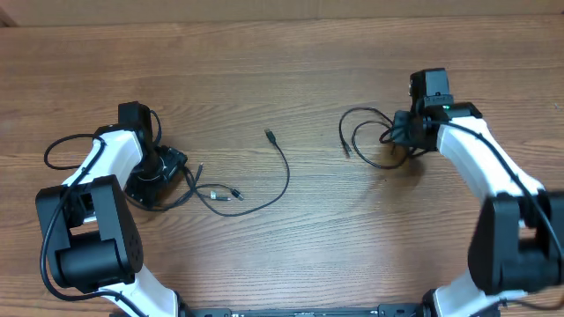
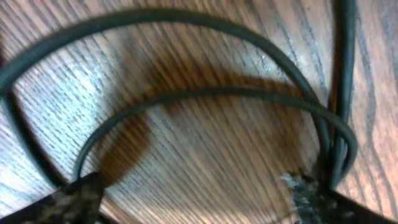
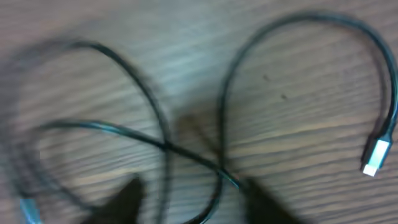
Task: Untangle cables
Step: 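Carry the separated cable off the table to the right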
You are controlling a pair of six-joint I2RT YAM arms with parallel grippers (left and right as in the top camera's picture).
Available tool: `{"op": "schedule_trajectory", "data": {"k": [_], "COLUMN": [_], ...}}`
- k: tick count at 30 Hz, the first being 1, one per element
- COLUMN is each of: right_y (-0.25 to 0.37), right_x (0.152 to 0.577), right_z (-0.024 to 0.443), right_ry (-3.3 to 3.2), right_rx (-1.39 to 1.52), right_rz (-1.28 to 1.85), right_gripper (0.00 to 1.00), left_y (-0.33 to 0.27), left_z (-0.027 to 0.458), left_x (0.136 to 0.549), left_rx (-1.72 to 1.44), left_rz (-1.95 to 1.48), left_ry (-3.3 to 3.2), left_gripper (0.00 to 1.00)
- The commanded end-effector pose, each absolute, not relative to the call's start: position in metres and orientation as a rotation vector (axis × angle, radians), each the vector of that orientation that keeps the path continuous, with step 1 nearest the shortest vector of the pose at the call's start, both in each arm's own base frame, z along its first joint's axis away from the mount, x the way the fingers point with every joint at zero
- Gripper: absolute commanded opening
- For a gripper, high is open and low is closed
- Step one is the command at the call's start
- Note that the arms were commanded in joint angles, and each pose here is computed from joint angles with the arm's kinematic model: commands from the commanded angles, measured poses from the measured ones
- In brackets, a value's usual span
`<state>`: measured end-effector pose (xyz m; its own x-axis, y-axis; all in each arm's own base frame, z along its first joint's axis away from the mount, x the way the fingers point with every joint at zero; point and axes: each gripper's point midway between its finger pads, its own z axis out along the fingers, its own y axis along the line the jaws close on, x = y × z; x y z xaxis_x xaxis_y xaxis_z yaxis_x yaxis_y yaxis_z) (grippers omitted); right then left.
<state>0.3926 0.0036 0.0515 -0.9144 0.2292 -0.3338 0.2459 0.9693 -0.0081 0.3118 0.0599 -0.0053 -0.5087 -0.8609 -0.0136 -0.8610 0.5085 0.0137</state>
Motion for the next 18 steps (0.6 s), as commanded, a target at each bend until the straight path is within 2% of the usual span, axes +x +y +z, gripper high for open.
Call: {"op": "schedule_trajectory", "data": {"k": [1, 2, 3, 8, 12, 18], "right_y": [-0.016, -0.020, -0.024, -0.028, 0.000, -0.017], "right_x": [0.390, 0.389, 0.389, 0.397, 0.409, 0.422], "right_z": [0.036, 0.033, 0.030, 0.029, 0.032, 0.022], "right_ry": [2.803, 2.810, 2.814, 2.791, 2.789, 2.753], "right_rx": [0.423, 0.439, 0.452, 0.472, 0.224, 0.204], "right_rz": [-0.158, -0.162, -0.165, -0.073, 0.130, -0.007], "right_gripper": [0.84, 0.98, 1.00, 1.00, 1.00, 1.00], "left_y": [0.058, 0.058, 0.058, 0.059, 0.060, 0.062], "left_z": [-0.043, -0.043, -0.043, -0.043, -0.044, -0.045], "left_x": [0.274, 0.274, 0.274, 0.277, 0.281, 0.294], "left_rx": [-1.594, -1.594, -1.594, -1.589, -1.583, -1.562], "left_rz": [0.169, 0.169, 0.169, 0.161, 0.152, 0.122], "left_ry": [2.852, 2.852, 2.850, 2.840, 2.826, 2.782], "left_gripper": [1.00, 0.99, 0.99, 1.00, 0.99, 0.99]}}
